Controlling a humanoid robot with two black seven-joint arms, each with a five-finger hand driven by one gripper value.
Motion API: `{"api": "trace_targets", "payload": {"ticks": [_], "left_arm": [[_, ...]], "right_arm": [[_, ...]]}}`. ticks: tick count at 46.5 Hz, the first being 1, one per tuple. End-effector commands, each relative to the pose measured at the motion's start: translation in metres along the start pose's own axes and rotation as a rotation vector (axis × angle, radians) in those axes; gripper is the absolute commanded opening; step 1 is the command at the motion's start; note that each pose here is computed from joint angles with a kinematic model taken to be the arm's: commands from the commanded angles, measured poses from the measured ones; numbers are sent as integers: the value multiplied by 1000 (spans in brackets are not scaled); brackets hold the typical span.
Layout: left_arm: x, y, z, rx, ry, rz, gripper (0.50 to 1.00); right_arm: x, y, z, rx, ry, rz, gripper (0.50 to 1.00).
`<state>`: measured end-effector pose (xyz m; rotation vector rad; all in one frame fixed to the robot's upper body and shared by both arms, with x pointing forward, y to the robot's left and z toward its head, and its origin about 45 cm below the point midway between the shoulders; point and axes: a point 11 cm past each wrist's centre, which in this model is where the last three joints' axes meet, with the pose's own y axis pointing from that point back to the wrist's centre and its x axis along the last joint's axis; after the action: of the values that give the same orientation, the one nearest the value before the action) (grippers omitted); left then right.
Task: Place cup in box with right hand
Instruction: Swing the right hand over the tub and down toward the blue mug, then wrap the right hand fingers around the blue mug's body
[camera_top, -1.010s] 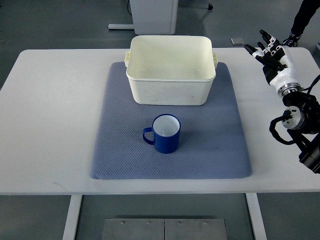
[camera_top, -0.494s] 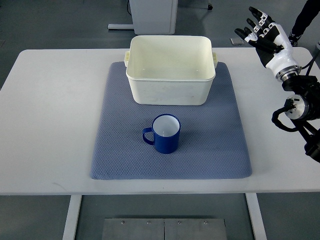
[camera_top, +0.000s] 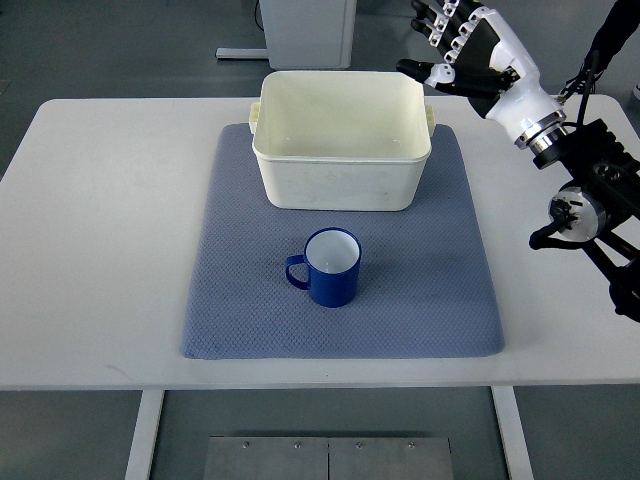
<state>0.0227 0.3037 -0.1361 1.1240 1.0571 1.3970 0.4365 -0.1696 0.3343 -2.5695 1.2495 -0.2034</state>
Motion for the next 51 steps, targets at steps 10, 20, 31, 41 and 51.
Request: {"api": "trace_targets", "payload": {"ticks": [10, 20, 31, 41, 51], "left_arm": [[0, 0, 0, 0, -1, 1, 1000], [0, 0, 0, 0, 0, 1, 1000], [0, 0, 0, 0, -1, 1, 1000], [0, 0, 0, 0, 0, 1, 1000], [0, 0, 0, 0, 0, 1, 1000]], "right_arm": [[-56, 6, 4, -15, 50, -216, 998], [-73, 14, 18, -50, 117, -307, 998], [-88, 28, 42, -110, 149, -368, 998], [-93, 37, 56, -144, 149, -386, 998], [-91, 45, 69, -179, 150, -374, 998]]}}
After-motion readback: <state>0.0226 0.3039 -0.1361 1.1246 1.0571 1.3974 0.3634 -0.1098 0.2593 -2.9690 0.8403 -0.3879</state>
